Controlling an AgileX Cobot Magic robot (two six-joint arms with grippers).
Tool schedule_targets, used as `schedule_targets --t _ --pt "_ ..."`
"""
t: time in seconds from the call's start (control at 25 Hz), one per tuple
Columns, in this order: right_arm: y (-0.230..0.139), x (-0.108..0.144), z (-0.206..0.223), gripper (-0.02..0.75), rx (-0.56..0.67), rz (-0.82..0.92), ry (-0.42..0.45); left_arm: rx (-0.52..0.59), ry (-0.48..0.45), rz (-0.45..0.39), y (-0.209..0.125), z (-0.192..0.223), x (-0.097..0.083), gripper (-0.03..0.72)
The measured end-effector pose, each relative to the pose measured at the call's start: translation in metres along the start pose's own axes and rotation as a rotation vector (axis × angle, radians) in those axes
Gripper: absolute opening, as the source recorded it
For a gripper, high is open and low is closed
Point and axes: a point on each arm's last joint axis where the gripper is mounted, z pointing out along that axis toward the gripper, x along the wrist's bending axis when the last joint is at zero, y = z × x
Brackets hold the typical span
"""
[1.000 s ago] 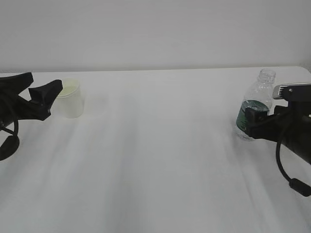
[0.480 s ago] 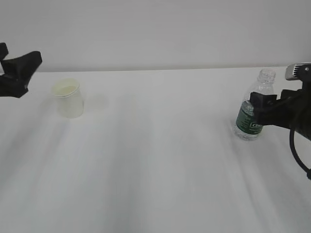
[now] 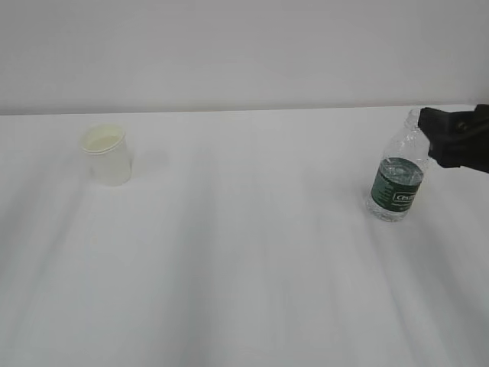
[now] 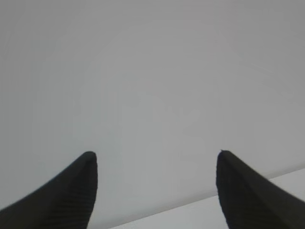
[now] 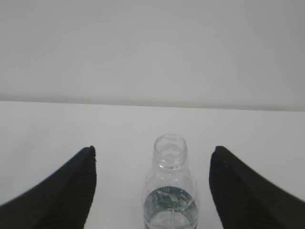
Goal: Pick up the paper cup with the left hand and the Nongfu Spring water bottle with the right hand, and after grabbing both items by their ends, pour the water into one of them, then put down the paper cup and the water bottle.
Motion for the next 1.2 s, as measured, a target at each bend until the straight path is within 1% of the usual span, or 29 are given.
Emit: schedule_targets --t 0.2,0.32,0.52,0.64,0.88,1.2 --pt "0.015 0.000 -0.019 0.554 -0.034 0.002 0.001 -0.028 0.025 0.018 0.024 -0.025 0.000 0.558" --pt "0.021 -0.001 -0.031 0.554 -0.035 0.002 0.003 -0.036 0.039 0.026 0.032 -0.039 0.000 0.558" --pt "0.029 -0.001 -0.054 0.554 -0.027 0.003 0.007 -0.020 0.064 0.029 0.041 -0.059 0.001 0.557" --pt "0.031 -0.001 -0.066 0.554 -0.008 0.004 0.010 0.019 0.085 0.018 0.043 -0.071 0.001 0.557" --pt "0.031 -0.001 -0.089 0.554 0.047 -0.009 0.017 0.085 0.122 -0.041 0.046 -0.098 0.002 0.557" --pt "0.034 -0.001 -0.118 0.554 0.115 -0.033 0.019 0.202 0.161 -0.064 0.071 -0.129 0.003 0.557"
